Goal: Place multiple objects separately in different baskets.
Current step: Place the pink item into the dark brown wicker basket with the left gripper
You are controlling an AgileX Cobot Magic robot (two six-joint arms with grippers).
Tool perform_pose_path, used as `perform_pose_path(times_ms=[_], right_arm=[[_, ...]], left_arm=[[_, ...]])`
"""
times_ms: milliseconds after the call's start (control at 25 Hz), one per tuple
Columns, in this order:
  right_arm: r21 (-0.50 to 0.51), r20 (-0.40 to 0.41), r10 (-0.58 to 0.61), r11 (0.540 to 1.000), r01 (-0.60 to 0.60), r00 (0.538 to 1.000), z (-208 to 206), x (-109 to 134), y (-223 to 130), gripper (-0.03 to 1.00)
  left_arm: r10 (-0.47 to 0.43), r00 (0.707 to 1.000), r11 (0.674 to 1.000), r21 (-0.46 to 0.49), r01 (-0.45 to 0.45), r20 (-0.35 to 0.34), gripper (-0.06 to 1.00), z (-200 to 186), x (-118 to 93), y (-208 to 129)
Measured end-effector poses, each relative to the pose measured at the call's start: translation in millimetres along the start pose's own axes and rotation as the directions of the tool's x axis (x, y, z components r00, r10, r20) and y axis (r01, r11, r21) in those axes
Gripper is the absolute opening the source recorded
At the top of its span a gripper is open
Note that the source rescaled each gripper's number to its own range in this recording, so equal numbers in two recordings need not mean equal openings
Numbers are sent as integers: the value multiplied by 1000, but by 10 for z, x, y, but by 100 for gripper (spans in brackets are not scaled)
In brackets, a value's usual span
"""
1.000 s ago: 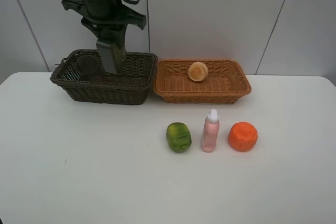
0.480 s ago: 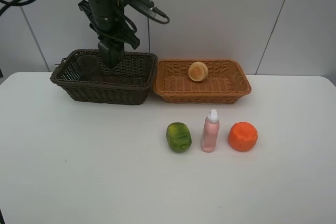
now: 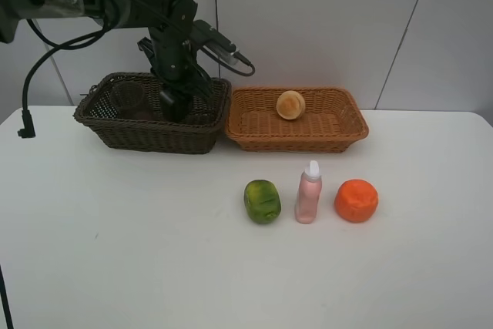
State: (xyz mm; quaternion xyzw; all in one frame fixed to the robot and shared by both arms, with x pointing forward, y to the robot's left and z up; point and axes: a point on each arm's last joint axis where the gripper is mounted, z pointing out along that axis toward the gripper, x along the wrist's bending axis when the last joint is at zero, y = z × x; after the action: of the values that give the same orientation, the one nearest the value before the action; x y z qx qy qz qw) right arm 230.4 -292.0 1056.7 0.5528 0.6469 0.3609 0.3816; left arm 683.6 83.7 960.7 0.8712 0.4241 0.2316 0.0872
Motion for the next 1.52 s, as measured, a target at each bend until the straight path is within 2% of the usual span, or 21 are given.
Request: perform_pose_path(times_ms=[680, 720, 880, 960, 1080, 1520], right_arm=[[0, 0, 0, 1000, 0, 1000, 0, 0, 0, 100], [0, 0, 0, 1000, 0, 1000, 0, 0, 0, 100], [0, 0, 0, 1000, 0, 1000, 0, 0, 0, 100], [0, 0, 0, 1000, 0, 1000, 0, 0, 0, 100], [0, 0, 0, 1000, 0, 1000, 0, 0, 0, 100], [0, 0, 0, 1000, 0, 1000, 0, 0, 0, 100]], left_arm=[[5, 1000, 1000, -4, -5, 1, 47, 25, -9, 2], [11, 1000, 1000, 0, -11, 1, 50, 25, -9, -1], [18, 1000, 1000, 0, -18, -9, 84, 20, 2, 2], [20, 1000, 1000, 3, -20, -11, 94, 20, 5, -1], [22, 1000, 1000, 7, -22, -14, 97, 20, 7, -5], [29, 999, 1000, 12, -29, -35, 98, -68, 52, -3]])
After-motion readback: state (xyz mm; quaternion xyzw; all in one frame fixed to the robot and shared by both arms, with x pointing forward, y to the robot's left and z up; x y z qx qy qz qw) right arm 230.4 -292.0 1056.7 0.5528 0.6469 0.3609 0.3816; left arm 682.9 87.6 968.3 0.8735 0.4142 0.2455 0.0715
